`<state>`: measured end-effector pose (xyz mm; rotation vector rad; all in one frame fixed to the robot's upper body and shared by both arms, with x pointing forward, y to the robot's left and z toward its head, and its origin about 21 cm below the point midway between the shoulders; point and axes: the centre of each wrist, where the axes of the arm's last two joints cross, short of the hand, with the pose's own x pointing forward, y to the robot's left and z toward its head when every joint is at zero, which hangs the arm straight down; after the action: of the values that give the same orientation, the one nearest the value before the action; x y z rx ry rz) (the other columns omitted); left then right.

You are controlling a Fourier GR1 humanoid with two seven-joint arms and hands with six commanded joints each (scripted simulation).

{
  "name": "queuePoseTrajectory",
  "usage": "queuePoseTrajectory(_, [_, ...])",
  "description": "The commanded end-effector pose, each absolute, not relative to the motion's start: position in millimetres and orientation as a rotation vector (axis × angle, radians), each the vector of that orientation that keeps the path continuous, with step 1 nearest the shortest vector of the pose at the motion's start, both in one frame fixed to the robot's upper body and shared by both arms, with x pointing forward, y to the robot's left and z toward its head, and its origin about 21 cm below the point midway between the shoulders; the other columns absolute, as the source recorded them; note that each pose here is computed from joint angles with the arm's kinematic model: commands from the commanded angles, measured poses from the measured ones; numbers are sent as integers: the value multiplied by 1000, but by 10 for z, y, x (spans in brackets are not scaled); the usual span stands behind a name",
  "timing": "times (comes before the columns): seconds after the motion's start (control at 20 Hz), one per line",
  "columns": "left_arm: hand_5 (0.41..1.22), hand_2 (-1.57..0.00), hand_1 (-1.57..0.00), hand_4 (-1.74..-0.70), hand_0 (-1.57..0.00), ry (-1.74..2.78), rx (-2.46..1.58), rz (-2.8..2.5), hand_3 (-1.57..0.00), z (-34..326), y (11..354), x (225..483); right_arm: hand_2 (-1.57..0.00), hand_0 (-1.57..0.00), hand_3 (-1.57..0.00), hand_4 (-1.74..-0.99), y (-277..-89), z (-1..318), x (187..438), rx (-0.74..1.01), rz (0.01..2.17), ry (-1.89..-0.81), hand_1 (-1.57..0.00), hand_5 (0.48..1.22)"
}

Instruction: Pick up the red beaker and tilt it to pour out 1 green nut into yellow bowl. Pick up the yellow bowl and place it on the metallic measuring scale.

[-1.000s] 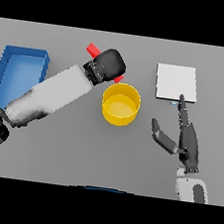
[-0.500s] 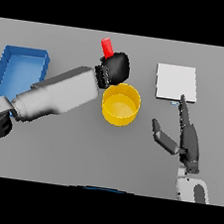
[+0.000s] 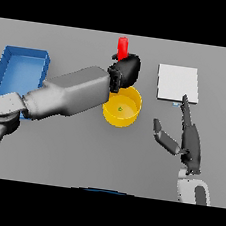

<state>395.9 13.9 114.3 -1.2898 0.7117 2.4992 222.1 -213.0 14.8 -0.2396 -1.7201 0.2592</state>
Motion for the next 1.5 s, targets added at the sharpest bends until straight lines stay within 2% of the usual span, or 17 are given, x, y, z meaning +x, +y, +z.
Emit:
queuePoseTrajectory(0.0, [1221,-1571,-1571,-1720,-1571,705,-1294,2486,-1571,1182,114,3972,1,1,1,-1154,-2126,125,2194,-221,256,-1728,1,635])
queuePoseTrajectory(0.3, [1221,-1571,-1571,-1725,-1571,680,-1458,2373,-1571,1975,136,4271,1,1,1,-1154,-2139,104,2206,-203,261,-1742,1,654])
queuePoseTrajectory(0.4, [1221,-1571,-1571,-1731,-1571,752,-1571,2355,-1179,2308,258,4396,1,1,1,-1160,-2167,95,2212,-214,268,-1749,1,660])
queuePoseTrajectory(0.6, [1221,-1571,-1571,-1729,-1571,1101,-1914,2399,-1410,3051,625,4625,1,1,1,-1156,-2113,78,2243,-189,263,-1747,1,658])
queuePoseTrajectory(0.7, [1221,-1571,-1571,-1734,-1571,1482,-2046,2449,-1468,3297,951,4717,1,1,1,-1146,-2083,74,2255,-228,283,-1743,1,641])
queuePoseTrajectory(0.75, [1221,-1571,-1571,-1735,-1571,1706,-2113,2455,-1427,3343,1175,4769,1,1,1,-1140,-2086,94,2268,-249,302,-1754,1,637])
queuePoseTrajectory(0.85, [1221,-1571,-1571,-1737,-1571,2073,-2213,2397,-1402,3408,1564,4826,1,1,1,-1142,-2065,112,2283,-244,301,-1758,1,630])
queuePoseTrajectory(0.95, [1221,-1571,-1571,-1739,-1571,2422,-2307,2270,-1430,3372,1989,4865,1,1,1,-1110,-2050,136,2308,-184,268,-1776,1,623])
queuePoseTrajectory(1.1, [1221,-1571,-1571,-1740,-1571,2863,-2452,2039,-1499,3127,2557,4879,1,1,1,-1081,-2092,113,2333,-140,258,-1764,1,631])
queuePoseTrajectory(1.2, [1221,-1571,-1571,-1740,-1571,3056,-2573,1856,-1525,2845,2908,4853,1,1,1,-1106,-2118,118,2336,-122,254,-1758,1,642])
queuePoseTrajectory(1.35, [1221,-1571,-1571,-1741,-1571,3267,-2874,1480,-1547,2487,3221,4793,1,1,1,-1148,-2068,133,2349,-97,275,-1779,1,663])
queuePoseTrajectory(1.45, [1221,-1571,-1571,-1741,-1571,3431,-2966,1199,-1556,2349,3326,4754,1,1,1,-1165,-2120,82,2293,-119,291,-1773,1,672])
